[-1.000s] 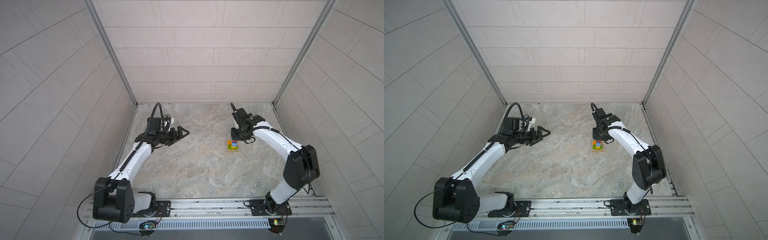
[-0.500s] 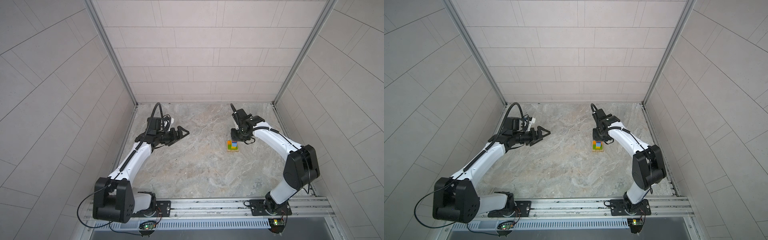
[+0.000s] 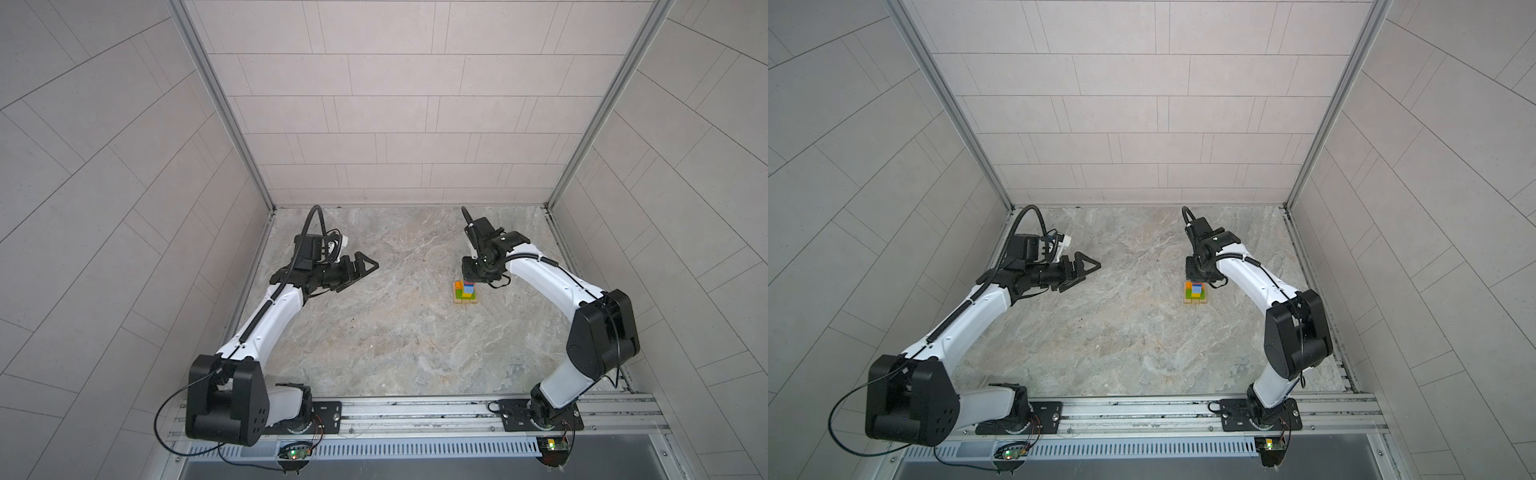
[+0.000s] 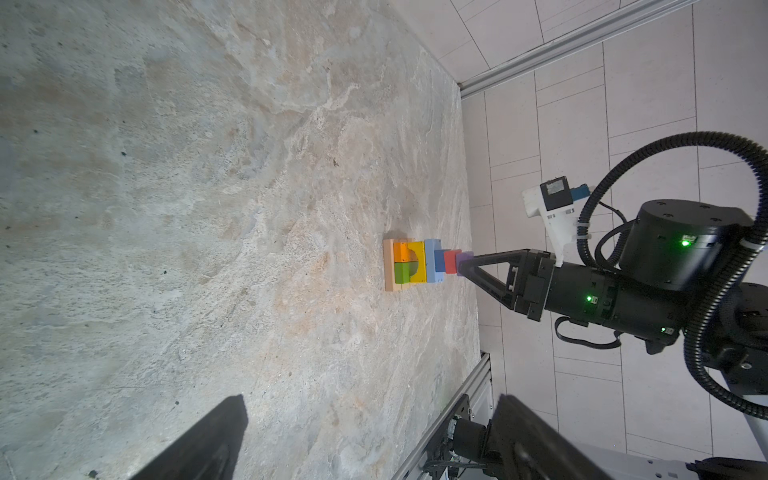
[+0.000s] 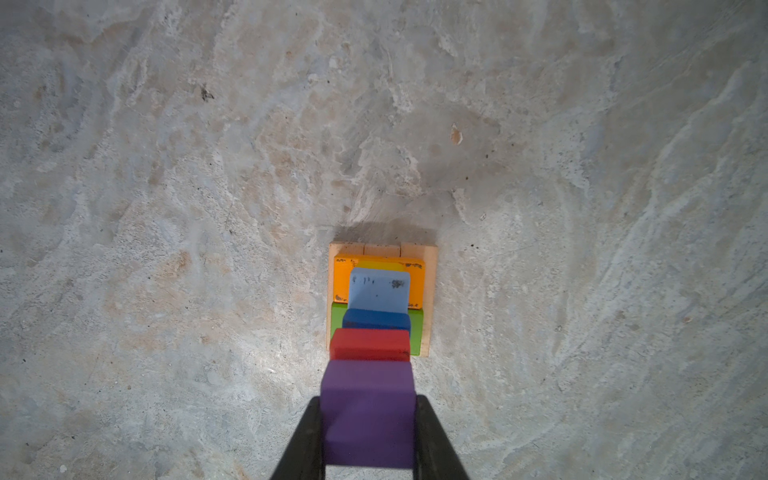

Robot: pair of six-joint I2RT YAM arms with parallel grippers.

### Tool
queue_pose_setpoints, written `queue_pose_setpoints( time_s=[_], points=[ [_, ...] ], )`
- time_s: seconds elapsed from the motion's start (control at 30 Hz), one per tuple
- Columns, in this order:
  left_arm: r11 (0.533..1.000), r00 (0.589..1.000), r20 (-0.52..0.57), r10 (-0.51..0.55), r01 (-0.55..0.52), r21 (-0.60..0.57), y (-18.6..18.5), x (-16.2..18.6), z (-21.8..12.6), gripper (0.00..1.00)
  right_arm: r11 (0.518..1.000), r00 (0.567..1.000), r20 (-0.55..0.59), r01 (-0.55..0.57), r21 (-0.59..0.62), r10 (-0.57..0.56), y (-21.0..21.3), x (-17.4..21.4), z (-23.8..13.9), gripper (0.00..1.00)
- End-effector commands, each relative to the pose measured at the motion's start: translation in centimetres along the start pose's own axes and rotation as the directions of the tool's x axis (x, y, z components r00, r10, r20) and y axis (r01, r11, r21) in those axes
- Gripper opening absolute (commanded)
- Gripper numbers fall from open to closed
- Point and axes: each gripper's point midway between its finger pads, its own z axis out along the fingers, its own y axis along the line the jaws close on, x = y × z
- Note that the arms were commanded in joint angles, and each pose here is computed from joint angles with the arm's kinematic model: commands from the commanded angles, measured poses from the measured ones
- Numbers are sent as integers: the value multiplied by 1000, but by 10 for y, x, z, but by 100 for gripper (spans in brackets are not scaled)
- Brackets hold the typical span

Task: Build the wood block tower
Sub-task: 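Lower the purple cube onto the red cube with the right gripper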

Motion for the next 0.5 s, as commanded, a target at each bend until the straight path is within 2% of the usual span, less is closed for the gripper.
queue_pose_setpoints(
  time_s=[0.0, 0.47],
  points=[
    [1000, 1000, 10, 14, -14, 5, -2, -1, -3, 100, 1000, 1000, 8, -14, 7, 14, -2, -5, -3, 25],
    [1000, 1000, 9, 13, -13, 4, -2, -1, -3, 99, 1000, 1000, 3, -14, -6, 14, 1, -6, -1, 25]
  ],
)
